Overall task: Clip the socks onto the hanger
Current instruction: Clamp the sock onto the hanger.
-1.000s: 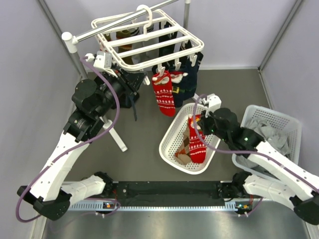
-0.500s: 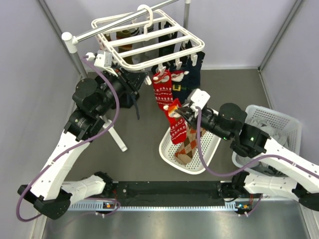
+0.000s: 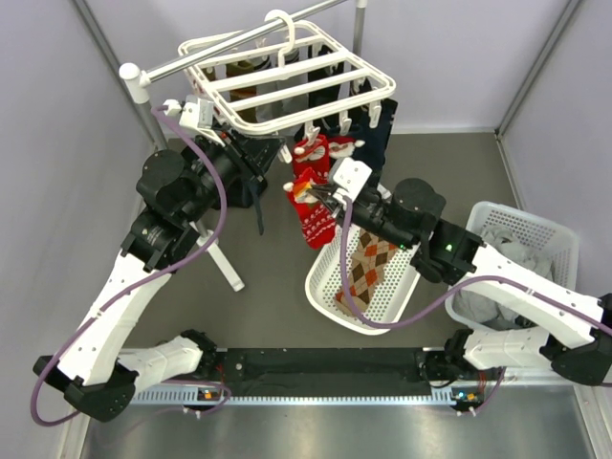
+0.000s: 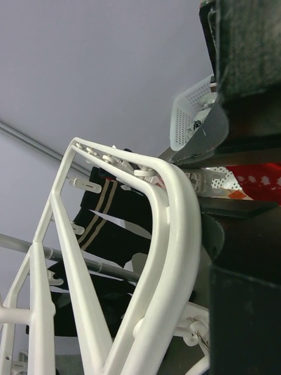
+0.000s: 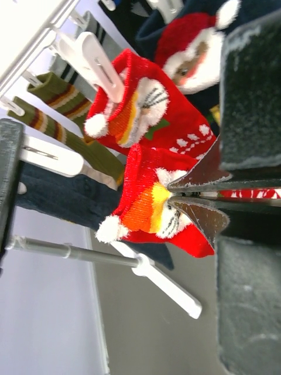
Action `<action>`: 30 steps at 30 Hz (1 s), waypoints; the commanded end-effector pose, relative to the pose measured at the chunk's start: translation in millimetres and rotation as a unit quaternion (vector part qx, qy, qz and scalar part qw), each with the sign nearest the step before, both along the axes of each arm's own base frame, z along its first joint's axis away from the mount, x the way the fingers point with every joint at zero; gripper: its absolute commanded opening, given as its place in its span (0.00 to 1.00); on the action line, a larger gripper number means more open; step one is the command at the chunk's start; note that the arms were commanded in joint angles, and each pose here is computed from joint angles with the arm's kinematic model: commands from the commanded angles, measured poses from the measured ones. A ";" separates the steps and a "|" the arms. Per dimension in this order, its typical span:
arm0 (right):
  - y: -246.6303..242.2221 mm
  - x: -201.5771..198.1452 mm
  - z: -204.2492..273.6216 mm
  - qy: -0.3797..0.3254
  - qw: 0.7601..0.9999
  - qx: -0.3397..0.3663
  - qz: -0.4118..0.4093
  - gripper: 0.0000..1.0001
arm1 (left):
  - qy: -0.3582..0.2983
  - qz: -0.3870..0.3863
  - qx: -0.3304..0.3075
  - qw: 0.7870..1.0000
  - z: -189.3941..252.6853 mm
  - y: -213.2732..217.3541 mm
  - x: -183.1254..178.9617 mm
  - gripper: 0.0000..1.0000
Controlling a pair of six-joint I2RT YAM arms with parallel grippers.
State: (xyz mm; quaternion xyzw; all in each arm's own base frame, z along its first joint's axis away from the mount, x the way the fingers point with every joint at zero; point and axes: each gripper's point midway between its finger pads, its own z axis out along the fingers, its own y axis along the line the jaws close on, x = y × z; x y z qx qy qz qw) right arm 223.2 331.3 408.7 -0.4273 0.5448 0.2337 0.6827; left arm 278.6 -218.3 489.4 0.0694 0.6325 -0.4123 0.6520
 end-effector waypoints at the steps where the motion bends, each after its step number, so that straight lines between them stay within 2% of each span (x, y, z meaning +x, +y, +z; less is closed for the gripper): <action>1: 7.0 -2.2 49.7 -0.054 0.997 0.054 0.010 0.00 | -0.022 -0.025 -0.021 0.999 21.9 -4.0 -10.9 0.00; 23: 22.7 13.7 62.8 -0.070 0.995 0.075 -0.007 0.00 | -0.020 -0.040 -0.016 0.999 18.6 -8.1 -15.4 0.00; 30: 23.1 15.8 52.0 -0.059 0.996 0.064 -0.010 0.00 | -0.025 -0.037 -0.020 0.999 22.6 -5.4 -17.2 0.00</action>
